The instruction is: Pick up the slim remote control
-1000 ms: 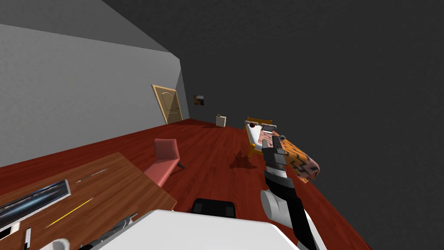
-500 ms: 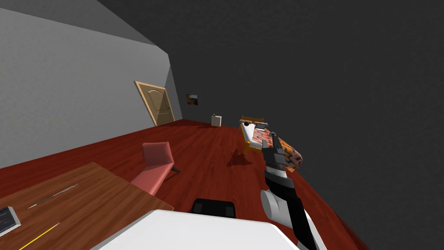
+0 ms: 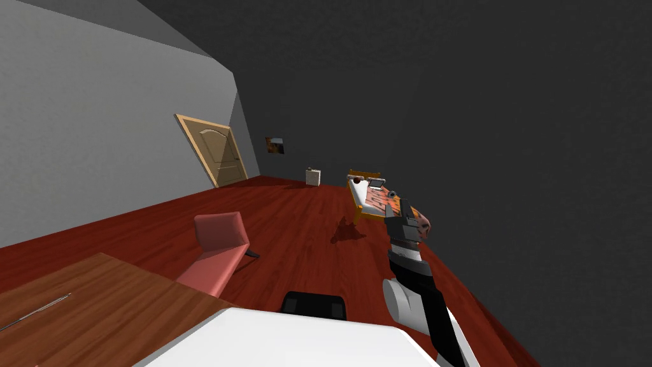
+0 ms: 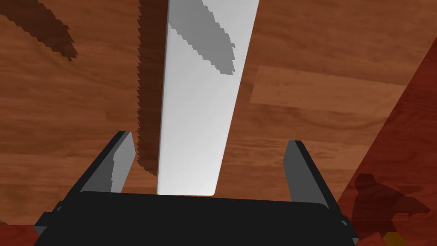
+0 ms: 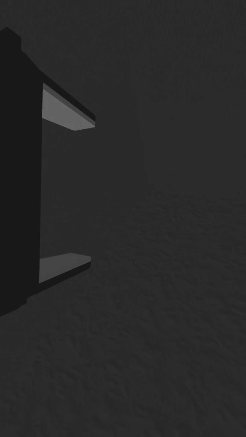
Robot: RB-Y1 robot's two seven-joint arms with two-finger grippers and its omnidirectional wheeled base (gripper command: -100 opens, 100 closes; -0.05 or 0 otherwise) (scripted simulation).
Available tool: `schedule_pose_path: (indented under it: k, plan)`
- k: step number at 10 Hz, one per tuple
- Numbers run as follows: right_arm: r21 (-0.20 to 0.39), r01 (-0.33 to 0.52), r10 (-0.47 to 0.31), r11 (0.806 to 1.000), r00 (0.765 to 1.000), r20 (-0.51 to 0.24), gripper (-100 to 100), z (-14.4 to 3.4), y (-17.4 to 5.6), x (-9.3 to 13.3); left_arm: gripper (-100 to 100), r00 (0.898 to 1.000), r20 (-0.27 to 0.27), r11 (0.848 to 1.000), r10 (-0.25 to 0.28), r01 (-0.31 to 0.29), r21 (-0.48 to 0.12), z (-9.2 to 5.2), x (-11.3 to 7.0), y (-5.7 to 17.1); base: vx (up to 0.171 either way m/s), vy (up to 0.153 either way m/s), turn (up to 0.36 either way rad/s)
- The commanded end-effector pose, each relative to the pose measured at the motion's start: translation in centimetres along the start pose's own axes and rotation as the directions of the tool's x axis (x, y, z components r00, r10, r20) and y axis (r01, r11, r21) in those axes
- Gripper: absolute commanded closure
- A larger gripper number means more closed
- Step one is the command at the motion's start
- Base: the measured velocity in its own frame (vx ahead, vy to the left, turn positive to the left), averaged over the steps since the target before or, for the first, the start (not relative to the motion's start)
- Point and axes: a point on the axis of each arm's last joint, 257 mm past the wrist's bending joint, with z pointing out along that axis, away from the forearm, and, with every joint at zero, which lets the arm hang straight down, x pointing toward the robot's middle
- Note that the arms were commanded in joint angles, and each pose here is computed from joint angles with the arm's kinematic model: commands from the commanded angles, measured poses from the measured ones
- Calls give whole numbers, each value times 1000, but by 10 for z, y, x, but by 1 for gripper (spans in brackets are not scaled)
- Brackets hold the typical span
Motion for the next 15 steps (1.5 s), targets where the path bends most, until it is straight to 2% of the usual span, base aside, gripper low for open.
schedule_pose_path:
  k: [1, 2, 5, 6, 7, 8, 10, 11, 12, 13, 14, 15]
  plan:
    - [0, 0, 0, 1000, 1000, 0, 0, 0, 0, 0, -100, 999, 10, 998, 50, -50, 33, 3, -4, -8, -1, 44, -155]
    - [0, 0, 0, 1000, 1000, 0, 0, 0, 0, 0, -100, 999, 15, 998, 40, -41, 47, 4, -6, -17, -4, 40, -110]
    - [0, 0, 0, 1000, 1000, 0, 0, 0, 0, 0, -100, 990, 64, 983, 126, -133, 129, 8, -25, -48, -6, 70, -188]
    - [0, 0, 0, 1000, 1000, 0, 0, 0, 0, 0, -100, 989, 54, 984, 138, -144, 109, 8, -20, -36, 1, 59, -44]
    - [0, 0, 0, 1000, 1000, 0, 0, 0, 0, 0, -100, 990, 64, 983, 126, -134, 129, 8, -24, -48, 3, 18, 6]
    - [0, 0, 0, 1000, 1000, 0, 0, 0, 0, 0, -100, 987, 78, 978, 143, -153, 144, 8, -29, -54, -1, 24, -91]
    - [0, 0, 0, 1000, 1000, 0, 0, 0, 0, 0, -100, 983, 92, 972, 160, -173, 158, 9, -34, -60, -3, 41, -50]
    - [0, 0, 0, 1000, 1000, 0, 0, 0, 0, 0, -100, 985, 85, 975, 152, -164, 151, 8, -30, -58, -5, 33, -19]
    - [0, 0, 0, 1000, 1000, 0, 0, 0, 0, 0, 0, 984, 86, 974, 153, -165, 152, 8, -31, -58, -1, 5, 2]
    - [0, 0, 0, 1000, 1000, 0, 0, 0, 0, 0, -100, 985, 84, 975, 150, -161, 150, 14, -43, -58, -19, 49, -32]
    - [0, 0, 0, 1000, 1000, 0, 0, 0, 0, 0, -100, 984, 64, 978, 164, -171, 117, 16, -35, -38, -18, 52, -13]
    - [0, 0, 0, 1000, 1000, 0, 0, 0, 0, 0, -100, 985, 70, 978, 159, -166, 126, 16, -38, -44, -3, 24, -6]
